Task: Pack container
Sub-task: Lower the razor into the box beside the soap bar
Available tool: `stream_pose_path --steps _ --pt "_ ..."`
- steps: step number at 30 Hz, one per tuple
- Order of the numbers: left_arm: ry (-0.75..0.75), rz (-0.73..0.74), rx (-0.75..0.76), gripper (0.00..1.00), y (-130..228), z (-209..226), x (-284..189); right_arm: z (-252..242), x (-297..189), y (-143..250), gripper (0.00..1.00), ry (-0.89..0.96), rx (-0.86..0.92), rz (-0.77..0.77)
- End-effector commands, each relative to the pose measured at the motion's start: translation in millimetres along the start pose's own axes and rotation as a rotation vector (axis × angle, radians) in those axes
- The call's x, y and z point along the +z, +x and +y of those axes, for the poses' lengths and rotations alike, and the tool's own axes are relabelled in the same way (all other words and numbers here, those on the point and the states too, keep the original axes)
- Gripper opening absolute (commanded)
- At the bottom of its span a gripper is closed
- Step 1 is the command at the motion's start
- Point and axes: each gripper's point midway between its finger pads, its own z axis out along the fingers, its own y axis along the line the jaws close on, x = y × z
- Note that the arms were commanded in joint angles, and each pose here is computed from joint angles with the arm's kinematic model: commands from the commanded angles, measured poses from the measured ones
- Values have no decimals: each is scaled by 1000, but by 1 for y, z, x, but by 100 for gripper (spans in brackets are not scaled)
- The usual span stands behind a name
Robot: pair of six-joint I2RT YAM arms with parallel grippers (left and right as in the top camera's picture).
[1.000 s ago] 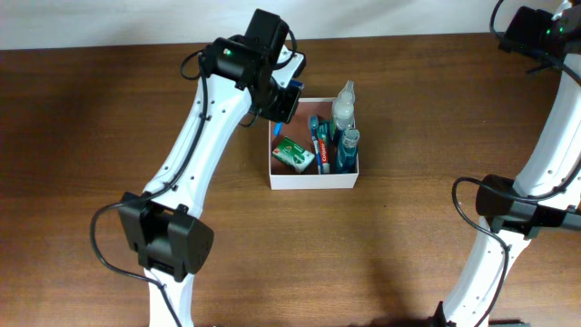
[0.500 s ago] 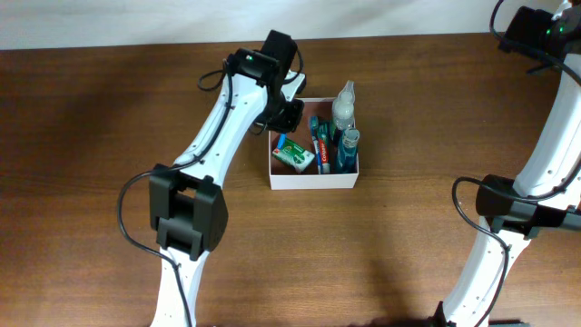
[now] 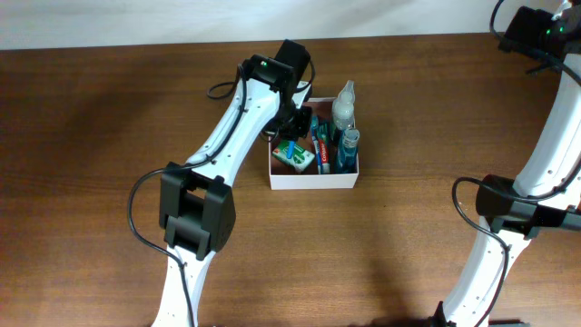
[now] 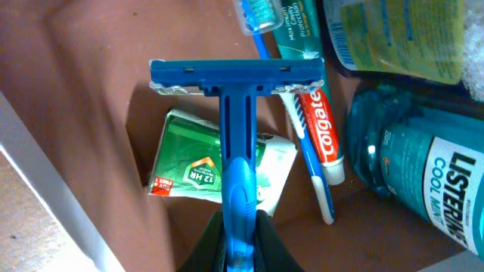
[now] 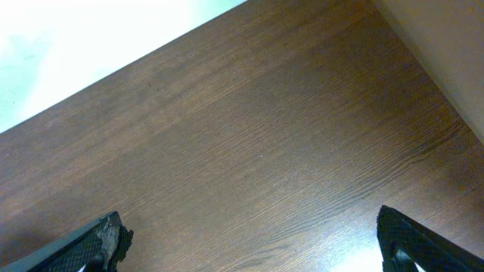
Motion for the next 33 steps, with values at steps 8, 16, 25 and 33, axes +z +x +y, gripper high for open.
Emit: stream_pose_path --steps 8,16,25,33 --pt "-71 4 -111 3 2 13 6 -1 2 2 98 12 -3 10" --pt "-82 33 -138 6 6 16 14 0 2 2 98 12 -3 10" --pt "-95 87 -163 7 15 20 30 -1 2 2 98 12 -3 10" --pt "-93 79 -161 22 13 19 31 -1 2 2 98 12 -3 9"
